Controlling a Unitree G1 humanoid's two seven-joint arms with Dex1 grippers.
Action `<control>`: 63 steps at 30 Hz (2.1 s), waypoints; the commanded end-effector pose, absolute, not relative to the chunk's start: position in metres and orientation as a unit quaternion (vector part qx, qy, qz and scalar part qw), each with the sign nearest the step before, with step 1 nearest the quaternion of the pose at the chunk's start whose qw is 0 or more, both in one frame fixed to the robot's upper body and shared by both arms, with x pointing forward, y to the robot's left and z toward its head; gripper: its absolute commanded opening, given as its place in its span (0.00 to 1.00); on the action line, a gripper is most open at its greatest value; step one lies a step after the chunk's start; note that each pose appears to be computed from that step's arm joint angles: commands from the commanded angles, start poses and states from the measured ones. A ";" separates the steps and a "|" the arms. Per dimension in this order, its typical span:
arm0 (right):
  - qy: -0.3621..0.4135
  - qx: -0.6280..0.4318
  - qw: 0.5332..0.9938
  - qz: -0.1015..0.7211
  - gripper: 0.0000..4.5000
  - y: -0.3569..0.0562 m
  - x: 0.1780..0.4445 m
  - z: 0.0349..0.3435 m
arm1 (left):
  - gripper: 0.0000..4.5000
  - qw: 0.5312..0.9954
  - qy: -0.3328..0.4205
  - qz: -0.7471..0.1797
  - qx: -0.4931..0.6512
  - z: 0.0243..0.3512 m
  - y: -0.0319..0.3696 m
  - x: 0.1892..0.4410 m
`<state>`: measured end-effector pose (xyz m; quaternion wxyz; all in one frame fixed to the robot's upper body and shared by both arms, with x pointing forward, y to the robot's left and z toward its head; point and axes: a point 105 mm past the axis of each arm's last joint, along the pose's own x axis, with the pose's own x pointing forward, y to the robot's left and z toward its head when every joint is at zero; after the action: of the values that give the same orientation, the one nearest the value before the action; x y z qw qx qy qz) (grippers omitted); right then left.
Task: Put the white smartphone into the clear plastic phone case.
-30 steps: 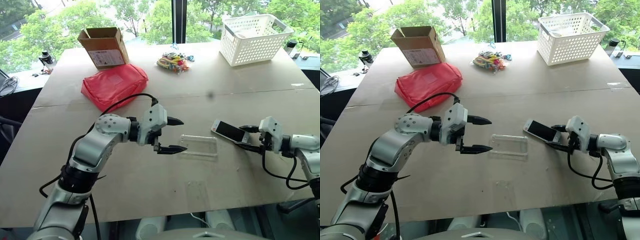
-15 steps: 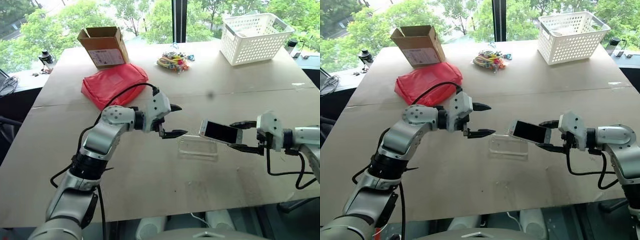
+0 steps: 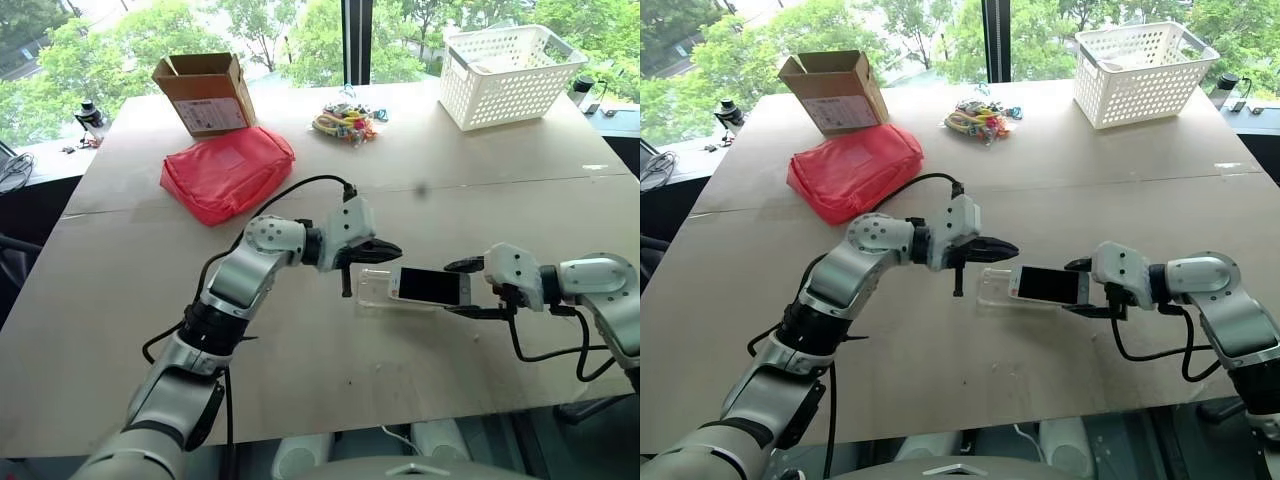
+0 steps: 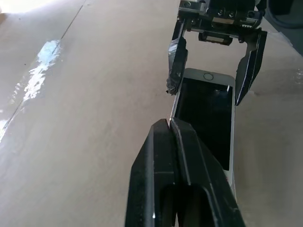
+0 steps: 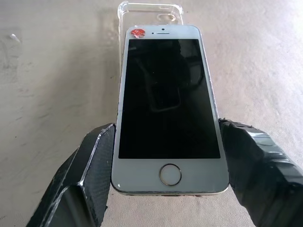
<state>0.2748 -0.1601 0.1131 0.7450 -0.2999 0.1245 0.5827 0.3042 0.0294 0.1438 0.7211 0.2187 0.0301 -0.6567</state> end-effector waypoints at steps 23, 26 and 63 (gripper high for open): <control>0.129 -0.370 0.697 0.601 0.99 -0.146 0.291 0.117 | 0.00 0.713 0.135 -0.644 0.243 0.059 0.018 0.293; 0.124 -0.381 0.696 0.596 0.99 -0.146 0.298 0.118 | 0.00 0.711 0.140 -0.645 0.241 0.058 0.018 0.290; 0.200 -0.362 0.716 0.562 0.02 -0.179 0.284 0.120 | 0.00 0.798 -0.014 -0.565 0.208 0.175 0.048 0.329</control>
<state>0.2830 -0.1839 0.1105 0.7171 -0.3501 0.2197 0.5612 0.3327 0.0389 0.1700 0.8006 0.2028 -0.0128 -0.5636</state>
